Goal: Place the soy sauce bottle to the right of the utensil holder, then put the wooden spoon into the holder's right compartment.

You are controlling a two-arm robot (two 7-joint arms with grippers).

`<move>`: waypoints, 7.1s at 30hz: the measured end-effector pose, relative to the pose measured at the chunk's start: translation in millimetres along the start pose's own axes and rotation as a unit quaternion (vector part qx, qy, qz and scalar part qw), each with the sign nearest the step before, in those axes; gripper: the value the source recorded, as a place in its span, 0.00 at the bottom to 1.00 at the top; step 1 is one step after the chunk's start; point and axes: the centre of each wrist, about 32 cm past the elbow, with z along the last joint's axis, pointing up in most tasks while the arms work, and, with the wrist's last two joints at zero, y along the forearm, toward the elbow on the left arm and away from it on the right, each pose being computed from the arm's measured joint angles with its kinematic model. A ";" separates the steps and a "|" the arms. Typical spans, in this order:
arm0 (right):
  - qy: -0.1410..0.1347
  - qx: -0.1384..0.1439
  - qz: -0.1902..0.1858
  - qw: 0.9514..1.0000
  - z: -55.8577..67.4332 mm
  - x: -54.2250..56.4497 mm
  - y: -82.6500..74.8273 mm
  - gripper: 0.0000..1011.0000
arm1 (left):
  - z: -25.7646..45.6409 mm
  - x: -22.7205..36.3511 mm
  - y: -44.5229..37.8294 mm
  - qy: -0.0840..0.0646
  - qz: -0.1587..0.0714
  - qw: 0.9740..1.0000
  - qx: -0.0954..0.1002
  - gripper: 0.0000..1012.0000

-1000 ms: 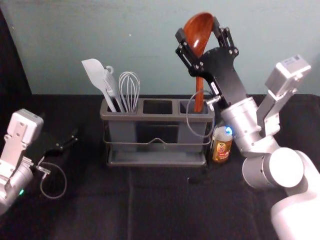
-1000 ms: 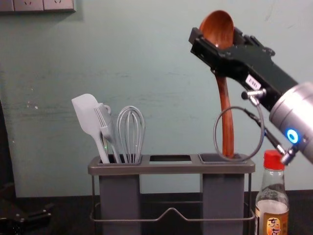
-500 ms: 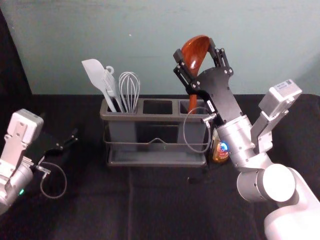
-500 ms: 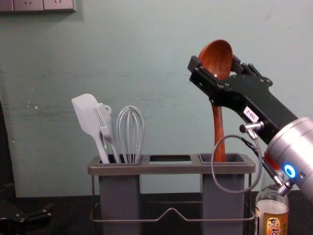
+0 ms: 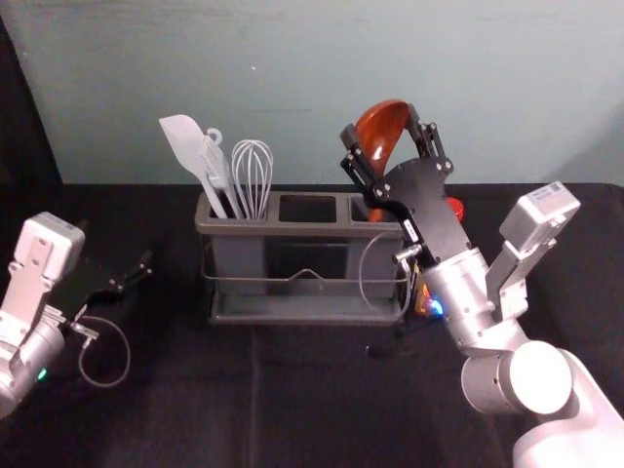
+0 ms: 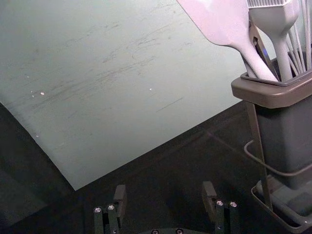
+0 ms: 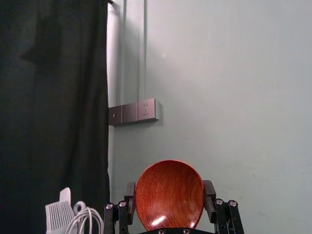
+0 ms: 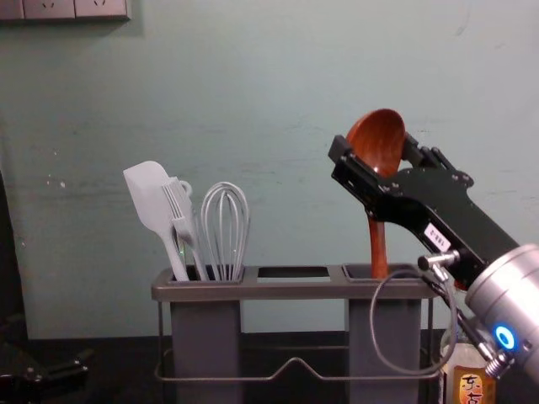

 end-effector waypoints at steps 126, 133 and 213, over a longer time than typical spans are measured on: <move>-0.138 -0.306 -0.023 0.942 55.0 120.6 -71.8 0.99 | 0.0 0.0 0.0 0.000 0.000 1.000 0.000 1.00; -0.138 -0.312 -0.019 0.940 55.0 118.7 -74.8 0.99 | 0.0 0.0 0.0 0.000 0.000 1.000 0.000 1.00; -0.145 -0.299 -0.039 0.942 64.7 98.0 -103.9 0.99 | 0.0 0.0 0.0 0.000 0.000 1.000 0.000 1.00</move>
